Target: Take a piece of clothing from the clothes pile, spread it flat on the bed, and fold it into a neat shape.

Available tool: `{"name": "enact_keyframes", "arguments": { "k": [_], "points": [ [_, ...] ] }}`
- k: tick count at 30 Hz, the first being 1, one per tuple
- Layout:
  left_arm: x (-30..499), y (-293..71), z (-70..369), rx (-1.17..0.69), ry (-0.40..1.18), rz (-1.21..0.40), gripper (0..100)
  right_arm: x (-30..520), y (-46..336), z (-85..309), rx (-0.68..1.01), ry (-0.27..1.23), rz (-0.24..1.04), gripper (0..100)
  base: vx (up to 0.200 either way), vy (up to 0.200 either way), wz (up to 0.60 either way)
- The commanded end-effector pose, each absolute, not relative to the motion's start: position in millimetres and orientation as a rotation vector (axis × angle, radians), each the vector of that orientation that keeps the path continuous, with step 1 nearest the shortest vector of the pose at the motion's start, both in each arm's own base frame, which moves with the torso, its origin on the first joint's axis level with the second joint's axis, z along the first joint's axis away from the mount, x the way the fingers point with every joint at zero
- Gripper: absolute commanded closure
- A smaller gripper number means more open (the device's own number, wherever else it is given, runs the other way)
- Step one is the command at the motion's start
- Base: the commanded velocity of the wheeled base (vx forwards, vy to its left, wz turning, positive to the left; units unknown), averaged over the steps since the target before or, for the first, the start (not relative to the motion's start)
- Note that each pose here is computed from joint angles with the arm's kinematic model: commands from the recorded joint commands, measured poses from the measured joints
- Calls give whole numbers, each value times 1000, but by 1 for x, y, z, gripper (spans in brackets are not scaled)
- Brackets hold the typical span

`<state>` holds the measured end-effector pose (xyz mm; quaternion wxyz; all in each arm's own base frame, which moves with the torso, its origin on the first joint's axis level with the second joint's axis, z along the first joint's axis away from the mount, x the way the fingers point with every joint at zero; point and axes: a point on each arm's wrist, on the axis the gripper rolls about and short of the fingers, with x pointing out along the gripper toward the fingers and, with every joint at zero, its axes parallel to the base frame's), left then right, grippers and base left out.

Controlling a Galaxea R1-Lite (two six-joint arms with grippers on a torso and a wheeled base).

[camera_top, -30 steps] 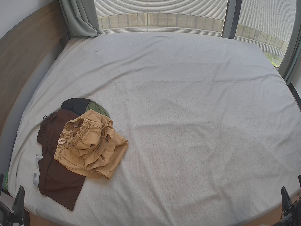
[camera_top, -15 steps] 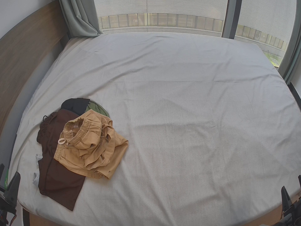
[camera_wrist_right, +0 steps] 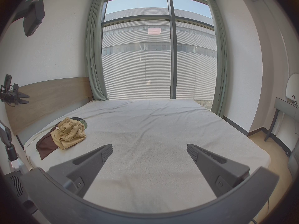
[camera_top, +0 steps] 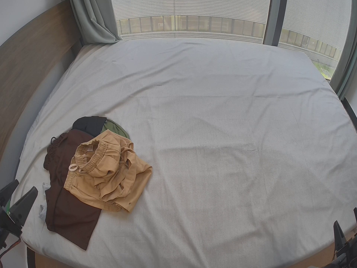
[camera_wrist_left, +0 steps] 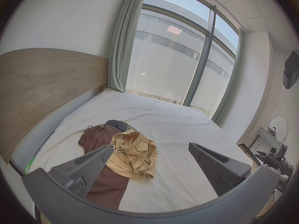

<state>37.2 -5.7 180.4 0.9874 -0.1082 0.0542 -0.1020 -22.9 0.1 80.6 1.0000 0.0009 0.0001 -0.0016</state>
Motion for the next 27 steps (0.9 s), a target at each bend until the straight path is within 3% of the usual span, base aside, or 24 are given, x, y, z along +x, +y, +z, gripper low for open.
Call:
{"name": "enact_keyframes", "arguments": {
  "k": [1, 27],
  "points": [
    [58, -7, 187, -224, 183, -224, 0, -23, 0, 76, 2, 0, -3, 0, 0, 0, 0],
    [135, -10, 208, -254, 299, -357, 0, -23, 0, 76, 2, 0, -3, 0, 0, 0, 0]
  ]
}}
